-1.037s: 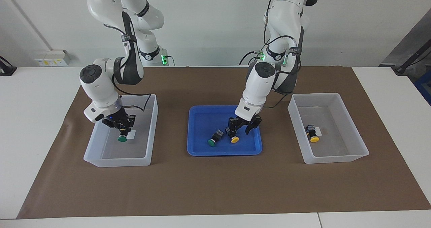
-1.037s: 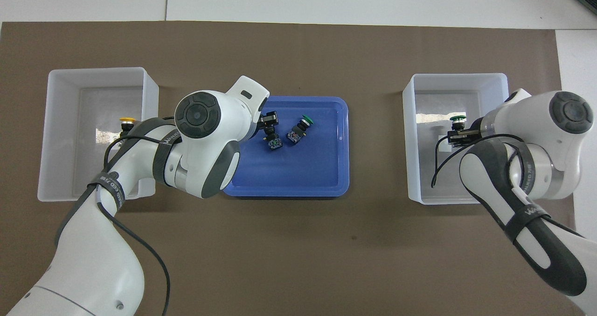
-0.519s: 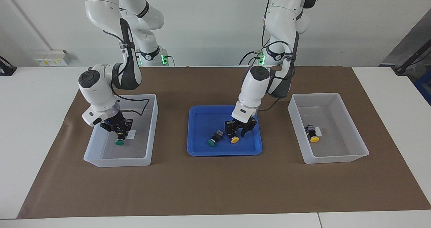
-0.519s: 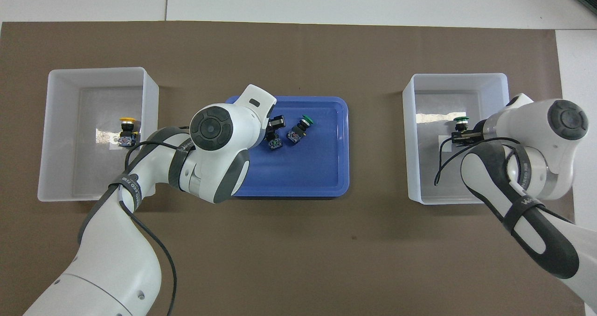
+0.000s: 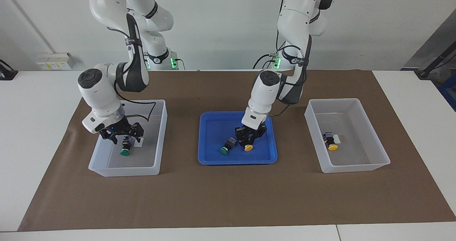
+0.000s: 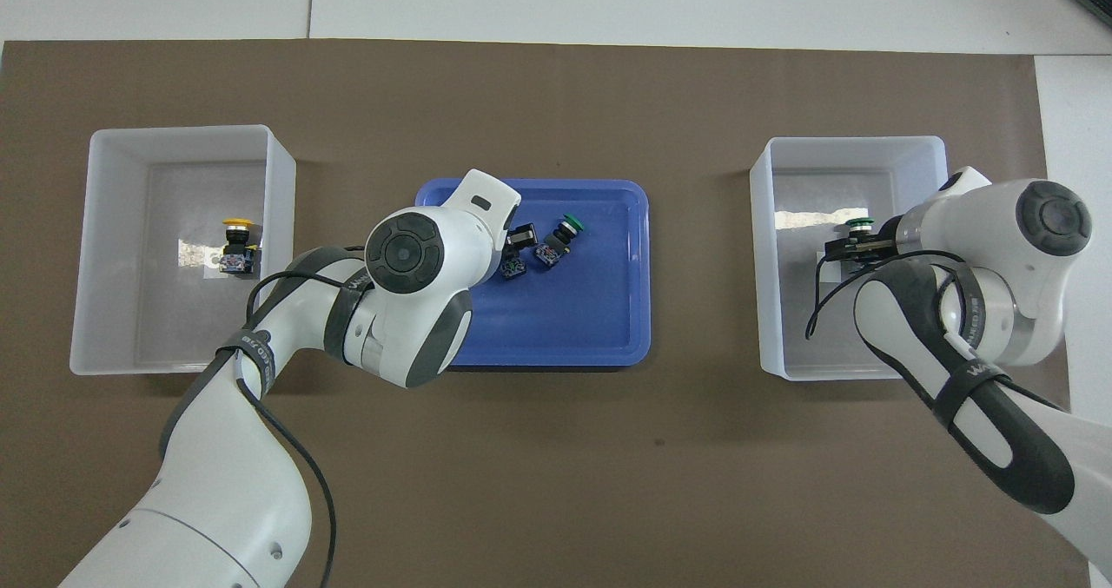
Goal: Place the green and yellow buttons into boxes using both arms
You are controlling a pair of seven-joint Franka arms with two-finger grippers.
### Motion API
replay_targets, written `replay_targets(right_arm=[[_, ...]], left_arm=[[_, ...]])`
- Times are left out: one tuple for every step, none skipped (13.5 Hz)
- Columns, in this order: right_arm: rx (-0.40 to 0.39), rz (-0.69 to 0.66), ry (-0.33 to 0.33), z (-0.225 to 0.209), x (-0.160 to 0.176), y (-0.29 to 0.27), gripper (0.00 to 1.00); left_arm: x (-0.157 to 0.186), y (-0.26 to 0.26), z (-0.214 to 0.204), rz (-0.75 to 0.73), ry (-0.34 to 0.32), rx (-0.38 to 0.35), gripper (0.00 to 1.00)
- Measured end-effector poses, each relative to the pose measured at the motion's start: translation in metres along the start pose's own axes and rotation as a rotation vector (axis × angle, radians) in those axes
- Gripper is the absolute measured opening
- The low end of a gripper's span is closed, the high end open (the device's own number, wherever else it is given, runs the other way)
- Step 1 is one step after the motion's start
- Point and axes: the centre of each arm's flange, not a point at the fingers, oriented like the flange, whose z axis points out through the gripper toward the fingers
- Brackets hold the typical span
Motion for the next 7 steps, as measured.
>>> replay_targets(right_arm=[[0.004, 0.03, 0.006, -0.009, -0.002, -0.017, 1.0], [0.008, 0.067, 0.01, -0.013, -0.004, -0.034, 1.0], [0.012, 0.105, 0.009, -0.012, -0.007, -0.053, 1.0], [0.016, 0.139, 0.009, -0.011, -0.01, -0.072, 1.0], [0.022, 0.175, 0.013, -0.009, -0.014, -0.093, 1.0], [0.03, 0.211, 0.021, -0.007, -0.018, -0.113, 1.0], [0.039, 0.246, 0.03, -0.002, -0.021, -0.133, 1.0]], left_arm=[[0.001, -0.001, 0.0, -0.003, 0.001, 0.002, 0.44], [0.005, -0.003, -0.001, -0.008, 0.004, 0.005, 0.44], [0.011, -0.006, -0.004, -0.016, 0.005, 0.011, 0.44], [0.021, -0.01, -0.01, -0.03, 0.004, 0.02, 0.44], [0.037, -0.018, -0.019, -0.053, 0.001, 0.033, 0.44], [0.057, -0.03, -0.032, -0.076, -0.006, 0.049, 0.44], [0.078, -0.047, -0.051, -0.081, -0.015, 0.065, 0.44]])
